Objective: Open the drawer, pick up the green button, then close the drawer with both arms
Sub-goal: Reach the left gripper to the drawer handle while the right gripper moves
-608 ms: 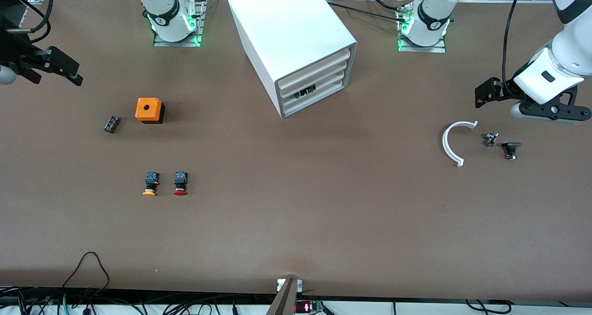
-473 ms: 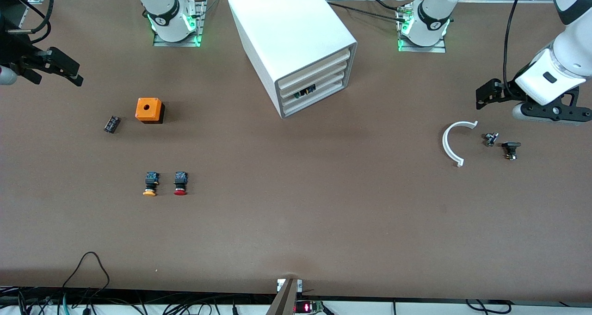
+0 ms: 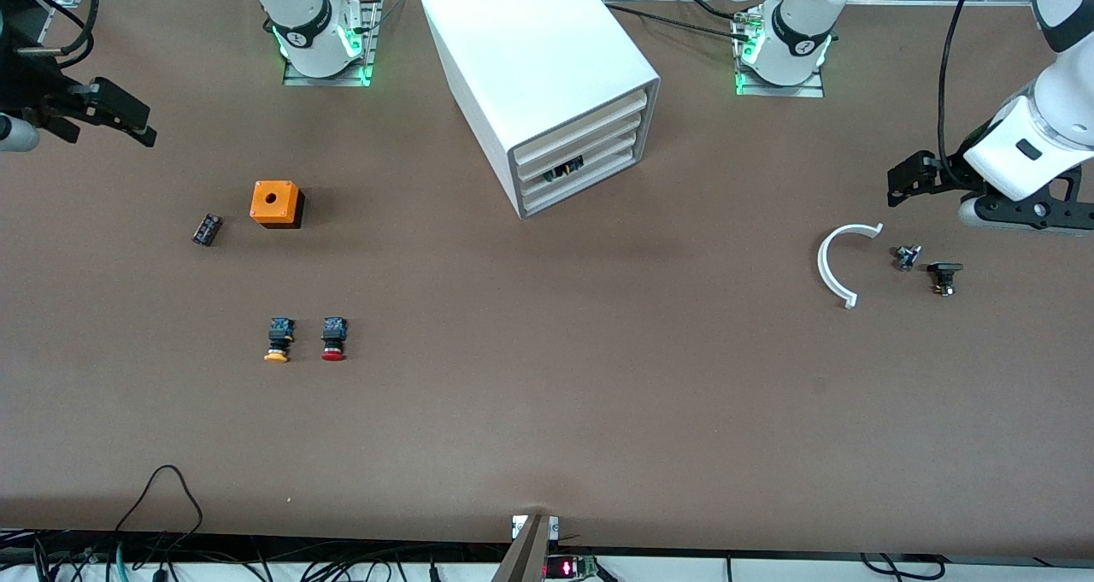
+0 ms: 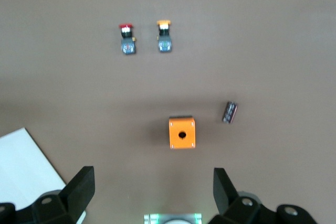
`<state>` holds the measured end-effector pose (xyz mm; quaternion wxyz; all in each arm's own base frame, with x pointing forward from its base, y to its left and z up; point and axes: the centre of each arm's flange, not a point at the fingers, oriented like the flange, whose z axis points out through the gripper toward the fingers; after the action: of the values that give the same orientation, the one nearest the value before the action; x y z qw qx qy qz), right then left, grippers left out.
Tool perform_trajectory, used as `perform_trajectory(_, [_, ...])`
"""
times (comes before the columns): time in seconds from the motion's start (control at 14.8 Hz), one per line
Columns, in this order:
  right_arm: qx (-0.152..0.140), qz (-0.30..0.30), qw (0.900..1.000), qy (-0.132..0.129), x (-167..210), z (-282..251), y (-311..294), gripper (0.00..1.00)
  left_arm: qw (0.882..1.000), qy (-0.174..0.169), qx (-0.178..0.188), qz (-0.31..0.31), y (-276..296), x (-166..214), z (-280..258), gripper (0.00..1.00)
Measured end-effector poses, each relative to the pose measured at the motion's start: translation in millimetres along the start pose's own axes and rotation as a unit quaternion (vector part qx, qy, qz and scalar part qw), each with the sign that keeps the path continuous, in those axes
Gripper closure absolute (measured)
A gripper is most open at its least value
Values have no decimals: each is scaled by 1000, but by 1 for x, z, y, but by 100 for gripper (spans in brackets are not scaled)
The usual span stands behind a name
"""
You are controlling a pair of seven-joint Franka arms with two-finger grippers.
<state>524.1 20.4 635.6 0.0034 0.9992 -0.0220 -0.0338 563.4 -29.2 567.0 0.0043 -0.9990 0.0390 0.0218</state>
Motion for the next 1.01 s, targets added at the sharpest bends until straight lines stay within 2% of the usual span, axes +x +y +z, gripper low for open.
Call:
perform_trajectory(0.07, [-4,-2,1000,-6,1,3,-1,0,1000,0,0,0,0,0,0,0])
perform_trajectory(0.27, [-41,-18,999,-27,13,26,-13,0,1000,-1,-3,2,4,1,1,0])
perform_trajectory(0.34, [-45,-23,998,-36,20,37,-19,0,1000,-6,-16,2,7,2,4,0])
perform_trajectory(0.47, [-46,-19,998,-37,34,55,-31,0,997,-35,-67,-2,17,4,19,0])
perform_trajectory(0.74, [-37,53,997,-40,57,88,-50,0,982,-108,-157,0,41,12,63,0])
perform_trajectory(0.88, [-35,106,993,-38,71,106,-67,0,967,-129,-218,29,57,17,85,0])
perform_trajectory(1.01, [-36,146,988,-37,85,121,-87,0,946,-144,-285,64,69,22,116,0])
